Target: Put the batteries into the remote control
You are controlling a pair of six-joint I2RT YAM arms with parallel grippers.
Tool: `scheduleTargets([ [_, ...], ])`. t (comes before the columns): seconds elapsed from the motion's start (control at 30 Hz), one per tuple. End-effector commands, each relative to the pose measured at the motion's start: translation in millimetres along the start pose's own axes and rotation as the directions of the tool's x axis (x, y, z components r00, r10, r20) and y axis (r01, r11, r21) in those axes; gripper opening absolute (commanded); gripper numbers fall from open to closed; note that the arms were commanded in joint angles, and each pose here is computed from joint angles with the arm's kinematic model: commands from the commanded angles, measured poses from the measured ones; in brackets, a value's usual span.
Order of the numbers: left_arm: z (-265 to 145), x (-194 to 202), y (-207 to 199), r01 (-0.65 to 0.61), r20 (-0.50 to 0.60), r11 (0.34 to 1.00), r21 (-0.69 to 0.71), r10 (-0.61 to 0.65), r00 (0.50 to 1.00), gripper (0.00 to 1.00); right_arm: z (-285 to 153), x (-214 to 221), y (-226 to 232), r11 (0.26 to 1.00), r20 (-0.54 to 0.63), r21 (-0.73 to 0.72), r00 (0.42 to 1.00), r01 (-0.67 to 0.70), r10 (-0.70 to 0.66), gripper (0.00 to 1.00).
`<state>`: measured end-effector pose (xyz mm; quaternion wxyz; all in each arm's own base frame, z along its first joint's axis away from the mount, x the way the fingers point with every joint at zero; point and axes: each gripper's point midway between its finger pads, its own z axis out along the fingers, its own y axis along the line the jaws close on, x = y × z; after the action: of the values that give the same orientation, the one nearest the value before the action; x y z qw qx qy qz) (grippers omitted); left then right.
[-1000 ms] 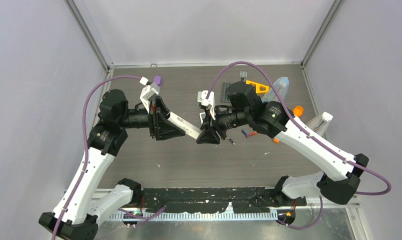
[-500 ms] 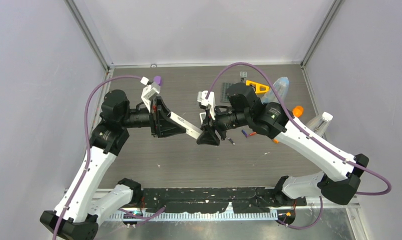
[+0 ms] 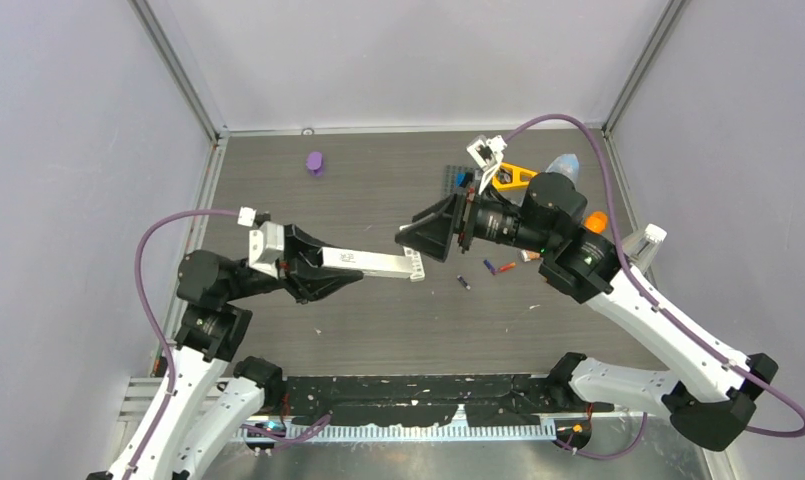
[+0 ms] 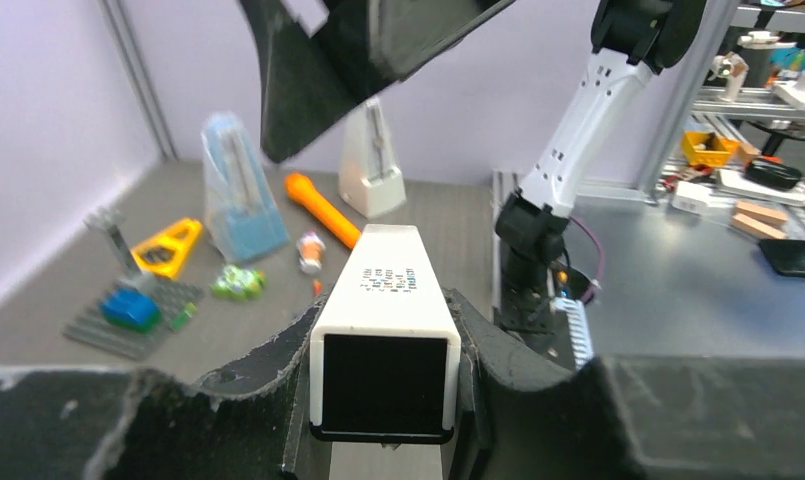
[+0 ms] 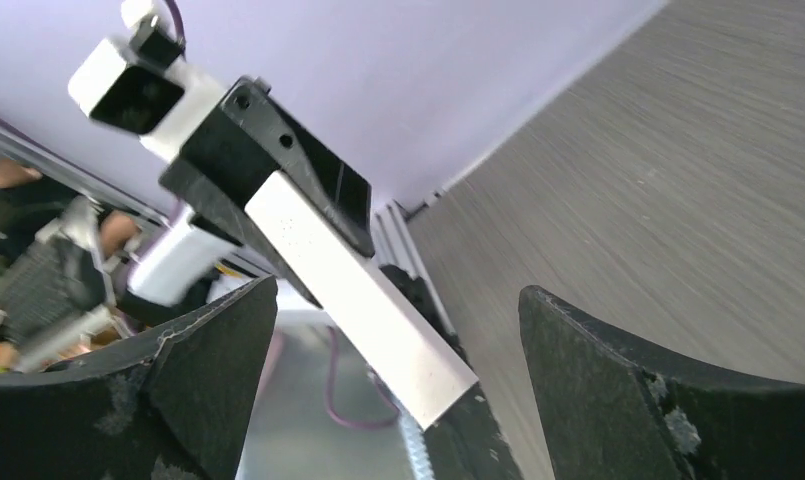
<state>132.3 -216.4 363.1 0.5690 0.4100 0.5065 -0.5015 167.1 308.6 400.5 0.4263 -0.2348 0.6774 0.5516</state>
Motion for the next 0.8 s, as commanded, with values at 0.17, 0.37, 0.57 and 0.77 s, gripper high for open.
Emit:
scheduleTargets([
  [0.17,1,-66,5,-0.241,0.204,0.965,-0.099,0.257,0.945,0.0,28,-13,16,0.943,-0.012,-0.105,0.948,-0.316,0.317,0.95],
  [0.37,-1,-78,16,-0.198,0.255,0.965,-0.17,0.237,0.937,0.0,31,-10,23,0.912,-0.033,-0.187,0.93,-0.366,0.367,0.99],
  [0.57,1,-81,17,-0.162,0.27,0.973,-0.163,0.202,0.942,0.0,34,-7,21,0.874,-0.055,-0.228,0.902,-0.429,0.428,0.8],
  [0.77,3,-83,13,-0.158,0.286,0.978,-0.135,0.191,0.939,0.0,33,-10,13,0.84,-0.041,-0.254,0.873,-0.479,0.485,0.71],
])
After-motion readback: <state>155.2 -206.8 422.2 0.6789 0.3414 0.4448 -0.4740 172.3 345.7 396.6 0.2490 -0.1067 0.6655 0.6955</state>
